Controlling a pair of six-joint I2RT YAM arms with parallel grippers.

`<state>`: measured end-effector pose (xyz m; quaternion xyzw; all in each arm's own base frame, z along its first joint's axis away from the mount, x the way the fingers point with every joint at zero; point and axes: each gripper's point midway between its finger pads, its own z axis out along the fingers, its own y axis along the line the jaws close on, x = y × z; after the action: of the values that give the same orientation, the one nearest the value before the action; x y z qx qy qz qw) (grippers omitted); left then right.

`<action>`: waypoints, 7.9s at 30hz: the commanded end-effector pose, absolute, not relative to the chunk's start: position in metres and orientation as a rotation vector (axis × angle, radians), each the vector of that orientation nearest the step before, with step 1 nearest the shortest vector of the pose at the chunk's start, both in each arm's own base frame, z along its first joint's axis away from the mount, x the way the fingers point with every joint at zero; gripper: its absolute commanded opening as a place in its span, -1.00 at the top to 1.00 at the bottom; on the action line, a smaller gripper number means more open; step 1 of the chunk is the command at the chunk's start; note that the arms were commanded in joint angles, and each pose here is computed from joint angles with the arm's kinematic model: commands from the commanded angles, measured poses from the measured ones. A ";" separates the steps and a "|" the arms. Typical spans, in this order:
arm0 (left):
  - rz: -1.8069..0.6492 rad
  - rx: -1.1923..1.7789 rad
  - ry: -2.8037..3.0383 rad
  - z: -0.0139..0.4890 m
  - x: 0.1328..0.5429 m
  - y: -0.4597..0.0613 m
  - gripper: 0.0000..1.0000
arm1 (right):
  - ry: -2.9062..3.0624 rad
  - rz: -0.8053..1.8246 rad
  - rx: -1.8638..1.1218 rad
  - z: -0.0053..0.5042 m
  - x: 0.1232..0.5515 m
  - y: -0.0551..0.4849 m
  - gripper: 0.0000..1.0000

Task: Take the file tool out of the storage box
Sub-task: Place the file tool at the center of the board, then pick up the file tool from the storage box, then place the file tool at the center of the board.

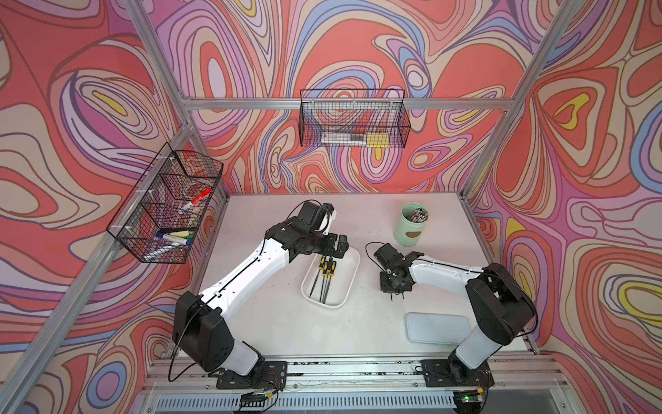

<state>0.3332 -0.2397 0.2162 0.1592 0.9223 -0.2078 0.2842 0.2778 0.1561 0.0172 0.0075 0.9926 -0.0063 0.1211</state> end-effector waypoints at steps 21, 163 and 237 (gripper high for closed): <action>-0.262 0.366 2.729 0.120 0.356 -0.230 -0.38 | 2.601 0.609 -0.262 0.129 0.284 0.226 -0.31; -1.809 0.380 1.769 0.364 0.358 -0.297 0.79 | 1.858 1.792 -0.560 0.299 0.224 0.290 0.23; -0.686 0.341 2.385 0.206 0.358 -0.230 -0.98 | 3.066 0.023 -0.006 0.055 0.263 0.093 1.00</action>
<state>0.3559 -0.2291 0.2055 0.1193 0.9064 -0.2695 0.3026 0.2573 0.0932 0.0561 0.0145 0.9989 0.0036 0.0439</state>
